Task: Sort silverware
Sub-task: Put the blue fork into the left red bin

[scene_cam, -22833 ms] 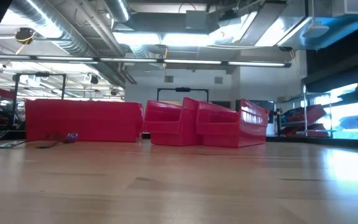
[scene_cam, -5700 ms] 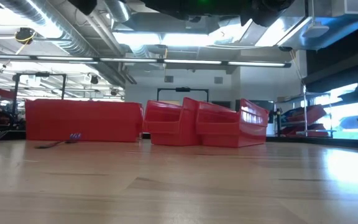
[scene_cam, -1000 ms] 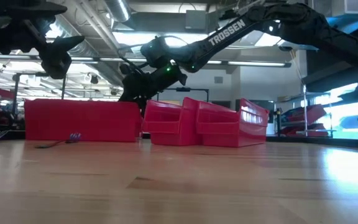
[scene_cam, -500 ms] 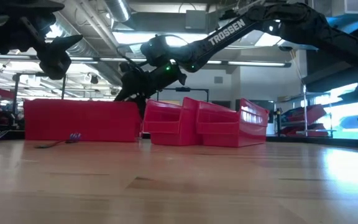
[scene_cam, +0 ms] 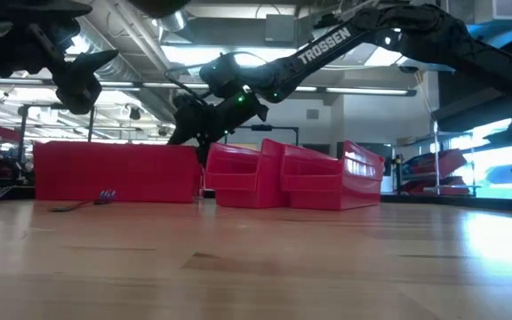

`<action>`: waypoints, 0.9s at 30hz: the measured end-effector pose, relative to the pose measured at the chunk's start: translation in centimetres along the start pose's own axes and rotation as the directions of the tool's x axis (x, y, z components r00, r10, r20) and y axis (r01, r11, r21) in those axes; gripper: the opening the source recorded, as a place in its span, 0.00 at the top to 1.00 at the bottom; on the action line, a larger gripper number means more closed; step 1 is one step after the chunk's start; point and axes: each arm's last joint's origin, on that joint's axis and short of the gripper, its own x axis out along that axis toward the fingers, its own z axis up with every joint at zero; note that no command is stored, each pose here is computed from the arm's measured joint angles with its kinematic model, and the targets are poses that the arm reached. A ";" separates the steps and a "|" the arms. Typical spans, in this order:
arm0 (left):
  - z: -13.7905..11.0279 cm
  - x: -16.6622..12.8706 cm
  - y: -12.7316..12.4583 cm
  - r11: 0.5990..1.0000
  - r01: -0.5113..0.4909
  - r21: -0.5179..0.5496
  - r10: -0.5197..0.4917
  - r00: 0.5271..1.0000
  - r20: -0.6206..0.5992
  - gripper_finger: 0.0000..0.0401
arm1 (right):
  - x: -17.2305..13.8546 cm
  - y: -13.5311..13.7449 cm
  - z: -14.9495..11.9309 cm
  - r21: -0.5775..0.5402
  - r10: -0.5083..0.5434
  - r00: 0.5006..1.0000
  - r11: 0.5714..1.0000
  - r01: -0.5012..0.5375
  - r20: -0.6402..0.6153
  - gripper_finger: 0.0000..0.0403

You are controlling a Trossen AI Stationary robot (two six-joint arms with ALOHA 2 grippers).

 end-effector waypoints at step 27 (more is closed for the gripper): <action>-0.2 0.0 0.2 0.999 -0.034 0.020 0.034 0.999 -0.006 0.41 | -4.7 -5.2 -1.0 0.180 0.244 0.970 0.954 -0.238 -0.013 0.65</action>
